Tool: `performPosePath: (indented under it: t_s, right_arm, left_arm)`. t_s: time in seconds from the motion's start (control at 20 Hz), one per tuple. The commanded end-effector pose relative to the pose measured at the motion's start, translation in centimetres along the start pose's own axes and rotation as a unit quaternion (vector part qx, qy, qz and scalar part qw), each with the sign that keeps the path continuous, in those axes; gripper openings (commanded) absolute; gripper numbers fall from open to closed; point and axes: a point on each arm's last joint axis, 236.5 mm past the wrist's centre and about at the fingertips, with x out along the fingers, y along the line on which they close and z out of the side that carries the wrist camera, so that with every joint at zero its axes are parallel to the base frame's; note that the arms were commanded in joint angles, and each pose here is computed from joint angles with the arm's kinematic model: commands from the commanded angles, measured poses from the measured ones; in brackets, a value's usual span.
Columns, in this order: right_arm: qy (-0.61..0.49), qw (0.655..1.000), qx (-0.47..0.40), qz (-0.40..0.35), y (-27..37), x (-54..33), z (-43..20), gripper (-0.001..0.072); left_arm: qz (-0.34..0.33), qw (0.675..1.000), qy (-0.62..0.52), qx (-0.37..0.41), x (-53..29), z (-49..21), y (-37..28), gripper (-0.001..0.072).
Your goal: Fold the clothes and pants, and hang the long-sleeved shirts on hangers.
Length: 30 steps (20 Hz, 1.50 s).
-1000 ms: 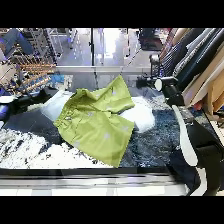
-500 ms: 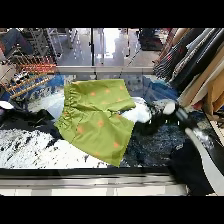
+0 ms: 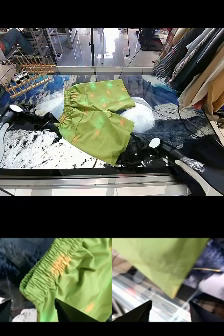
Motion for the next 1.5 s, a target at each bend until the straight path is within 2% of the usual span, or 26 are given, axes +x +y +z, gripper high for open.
performPosePath:
  t_s: [0.0,0.1,0.15,0.2,0.25,0.3,0.35,0.45,0.6,0.75,0.85,0.95,1.0,1.1,1.2,1.3,1.4,1.45]
  right_arm:
    - [-0.012,1.000,0.006,0.015,-0.1,2.3,0.4,0.0534]
    - [-0.028,0.999,0.017,0.030,0.0,2.9,1.5,0.0518]
    - [-0.030,0.999,0.021,0.034,0.0,3.2,1.7,0.0482]
    - [-0.037,0.999,0.021,0.033,-0.2,3.3,2.1,0.0321]
    - [-0.052,0.998,0.021,0.027,-0.5,3.2,2.8,0.0120]
    - [-0.069,0.997,0.019,0.021,-0.6,2.9,3.5,0.0048]
    - [-0.087,0.996,0.013,0.018,-0.5,2.5,4.2,0.0012]
    - [-0.108,0.994,-0.016,0.015,0.5,1.2,4.6,0.0009]
    - [-0.153,0.984,-0.090,-0.004,2.8,-3.0,4.6,0.0006]
    - [-0.260,0.944,-0.190,-0.074,5.7,-13.3,5.3,0.0005]
    - [-0.379,0.881,-0.251,-0.133,9.0,-24.7,4.0,0.0004]
    - [-0.513,0.788,-0.300,-0.160,13.8,-36.3,-0.4,0.0004]
    - [-0.580,0.730,-0.323,-0.160,16.8,-41.7,-4.1,0.0003]
    - [-0.669,0.625,-0.373,-0.152,22.2,-49.2,-11.8,0.0003]
    - [-0.724,0.534,-0.413,-0.142,26.5,-54.1,-19.0,0.0003]
    - [-0.765,0.447,-0.441,-0.143,29.7,-58.1,-24.5,0.0004]
    - [-0.780,0.404,-0.454,-0.148,31.5,-60.3,-26.4,0.0004]
    - [-0.781,0.399,-0.455,-0.153,32.1,-61.0,-25.9,0.0004]
  left_arm:
    - [-0.025,0.999,-0.014,-0.019,0.9,0.9,-1.0,0.0534]
    - [-0.034,0.999,-0.019,-0.024,1.5,1.2,-1.6,0.0360]
    - [-0.033,0.999,-0.022,-0.023,1.8,1.3,-1.6,0.0295]
    - [-0.032,0.999,-0.024,-0.022,2.2,1.4,-1.7,0.0201]
    - [-0.031,0.999,-0.028,-0.019,2.4,1.5,-1.8,0.0061]
    - [-0.030,0.999,-0.034,-0.017,2.5,1.8,-1.9,0.0019]
    - [-0.037,0.998,-0.040,-0.019,2.5,2.1,-2.5,0.0018]
    - [-0.048,0.998,-0.035,-0.013,2.0,1.7,-3.3,0.0017]
    - [-0.064,0.996,-0.012,0.059,-1.0,-0.4,-5.8,0.0017]
    - [-0.104,0.985,-0.048,0.125,-7.8,-1.3,-11.3,0.0017]
    - [-0.159,0.967,-0.104,0.172,-14.3,-2.0,-17.4,0.0017]
    - [-0.236,0.928,-0.167,0.234,-22.5,-4.5,-25.1,0.0017]
    - [-0.278,0.899,-0.201,0.273,-27.2,-6.7,-29.1,0.0017]
    - [-0.358,0.825,-0.260,0.353,-36.3,-12.9,-35.8,0.0018]
    - [-0.452,0.703,-0.318,0.448,-46.0,-22.3,-41.4,0.0018]
    - [-0.492,0.600,-0.379,0.504,-52.6,-30.0,-43.7,0.0018]
    - [-0.467,0.552,-0.447,0.528,-55.7,-33.5,-44.4,0.0018]
    - [-0.440,0.550,-0.475,0.527,-56.1,-33.5,-44.3,0.0018]
